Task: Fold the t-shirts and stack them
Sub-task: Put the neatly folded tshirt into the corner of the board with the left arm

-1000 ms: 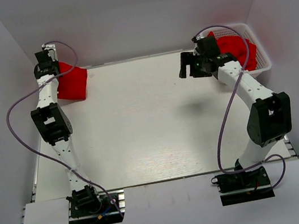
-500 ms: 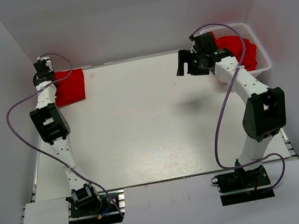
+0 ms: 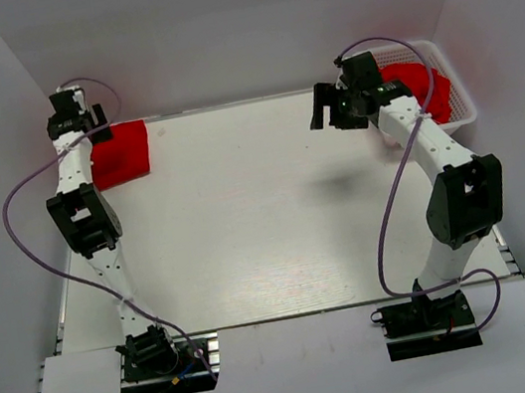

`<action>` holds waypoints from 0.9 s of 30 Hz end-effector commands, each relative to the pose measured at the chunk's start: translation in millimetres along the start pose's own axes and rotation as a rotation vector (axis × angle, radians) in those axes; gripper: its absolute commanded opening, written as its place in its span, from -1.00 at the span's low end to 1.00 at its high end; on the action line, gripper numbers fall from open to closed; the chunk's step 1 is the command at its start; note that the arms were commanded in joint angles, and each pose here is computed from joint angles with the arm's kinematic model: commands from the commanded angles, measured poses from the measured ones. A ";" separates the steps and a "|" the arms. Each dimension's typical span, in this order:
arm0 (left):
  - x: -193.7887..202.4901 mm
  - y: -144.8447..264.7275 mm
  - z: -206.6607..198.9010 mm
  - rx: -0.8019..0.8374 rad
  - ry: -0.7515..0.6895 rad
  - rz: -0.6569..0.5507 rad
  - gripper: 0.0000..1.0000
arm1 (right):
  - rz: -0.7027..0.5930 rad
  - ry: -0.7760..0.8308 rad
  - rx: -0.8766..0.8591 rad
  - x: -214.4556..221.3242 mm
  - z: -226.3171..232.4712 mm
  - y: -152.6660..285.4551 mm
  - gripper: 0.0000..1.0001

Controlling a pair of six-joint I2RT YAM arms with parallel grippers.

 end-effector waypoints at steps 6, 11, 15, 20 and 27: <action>-69.0 177.6 -107.7 0.288 0.028 -0.132 1.00 | -0.036 -0.125 0.037 12.2 -17.1 17.7 0.81; 2.3 228.9 -215.4 0.500 -0.027 -0.066 1.00 | -0.038 -0.139 0.062 35.5 -32.3 26.1 0.81; 62.0 256.0 -242.9 0.533 -0.036 0.041 1.00 | -0.011 -0.143 0.076 62.7 -47.3 23.0 0.81; 86.3 281.0 -235.1 0.478 0.018 0.014 1.00 | -0.001 -0.144 0.024 78.1 -48.8 21.8 0.81; 85.9 287.4 -242.3 0.428 -0.017 0.023 1.00 | -0.022 -0.141 0.009 75.0 -45.7 26.1 0.81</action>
Point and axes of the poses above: each gripper's point midway between its finger pads, its own y axis back along the fingers, its own z axis along the line the jaws close on, x = y × z, the point moved 5 cm from there along y, back along the fingers, and after that the axes turned 12 degrees about -y, right-handed, at the moved point
